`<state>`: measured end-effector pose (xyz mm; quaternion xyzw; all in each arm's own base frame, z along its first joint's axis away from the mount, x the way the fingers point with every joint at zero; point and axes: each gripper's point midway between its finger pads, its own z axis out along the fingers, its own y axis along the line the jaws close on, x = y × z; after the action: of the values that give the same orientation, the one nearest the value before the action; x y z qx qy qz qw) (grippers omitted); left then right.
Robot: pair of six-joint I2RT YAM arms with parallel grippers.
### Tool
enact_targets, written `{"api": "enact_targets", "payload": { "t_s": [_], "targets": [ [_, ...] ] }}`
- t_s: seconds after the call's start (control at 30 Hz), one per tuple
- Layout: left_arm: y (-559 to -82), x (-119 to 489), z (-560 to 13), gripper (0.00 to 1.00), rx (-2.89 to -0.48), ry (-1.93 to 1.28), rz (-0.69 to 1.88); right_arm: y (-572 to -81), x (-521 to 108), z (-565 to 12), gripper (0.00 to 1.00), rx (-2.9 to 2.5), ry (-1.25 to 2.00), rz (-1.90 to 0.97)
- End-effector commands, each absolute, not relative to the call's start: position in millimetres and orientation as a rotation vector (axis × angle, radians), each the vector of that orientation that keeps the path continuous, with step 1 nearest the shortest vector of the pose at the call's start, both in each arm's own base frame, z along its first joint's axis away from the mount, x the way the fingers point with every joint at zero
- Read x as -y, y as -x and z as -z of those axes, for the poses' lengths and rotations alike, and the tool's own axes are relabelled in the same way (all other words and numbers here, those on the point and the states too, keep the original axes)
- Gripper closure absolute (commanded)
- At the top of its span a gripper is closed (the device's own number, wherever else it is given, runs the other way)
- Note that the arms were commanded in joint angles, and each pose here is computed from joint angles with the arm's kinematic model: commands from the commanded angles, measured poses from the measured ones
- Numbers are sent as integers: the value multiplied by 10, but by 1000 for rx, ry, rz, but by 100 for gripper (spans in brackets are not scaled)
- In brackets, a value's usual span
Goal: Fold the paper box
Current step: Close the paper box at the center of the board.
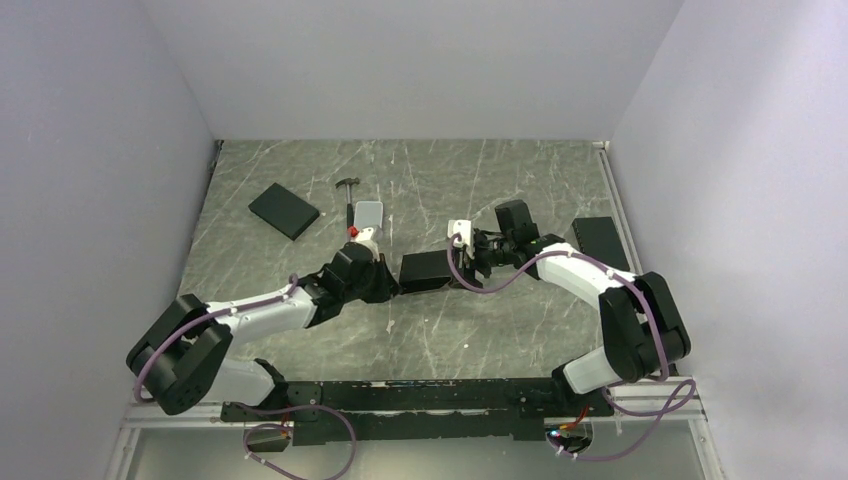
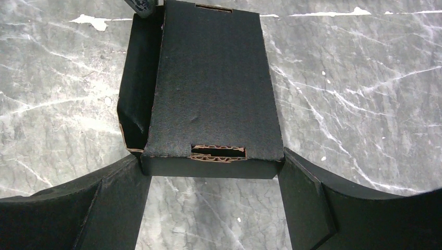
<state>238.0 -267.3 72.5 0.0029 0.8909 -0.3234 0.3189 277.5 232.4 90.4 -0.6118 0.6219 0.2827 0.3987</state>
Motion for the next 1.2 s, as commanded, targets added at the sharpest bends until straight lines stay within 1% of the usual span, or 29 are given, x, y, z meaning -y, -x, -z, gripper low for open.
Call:
{"api": "enact_targets", "payload": {
  "t_s": [0.0, 0.2, 0.53, 0.8, 0.9, 1.03, 1.07, 1.13, 1.17],
  "targets": [
    [-2395, 2945, -1031, 96, -2287, -90, 1035, -2924, -2401, -970, 100, -1520, 1536, -670],
    [-2420, 2894, -963, 94, -2319, -35, 1079, -2939, -2388, -920, 100, -1537, 1546, -659],
    [-2424, 2893, -1036, 78, -2286, 19, 1235, -2951, -2370, -881, 100, -1553, 1562, -646],
    [-2424, 2893, -1051, 69, -2277, 59, 1321, -2953, -2370, -876, 100, -1557, 1565, -648],
    [-2422, 2898, -1080, 69, -2268, 63, 1346, -2960, -2365, -865, 100, -1566, 1564, -645],
    [-2407, 2912, -1112, 72, -2267, 55, 1369, -2979, -2364, -866, 100, -1573, 1559, -638],
    [-2401, 2917, -1119, 73, -2267, 54, 1377, -2985, -2359, -862, 100, -1578, 1557, -635],
    [-2393, 2923, -1120, 80, -2269, 55, 1387, -3002, -2351, -848, 100, -1591, 1551, -628],
    [-2386, 2925, -1116, 81, -2273, 56, 1390, -3008, -2351, -841, 100, -1597, 1550, -626]
  ]
}}
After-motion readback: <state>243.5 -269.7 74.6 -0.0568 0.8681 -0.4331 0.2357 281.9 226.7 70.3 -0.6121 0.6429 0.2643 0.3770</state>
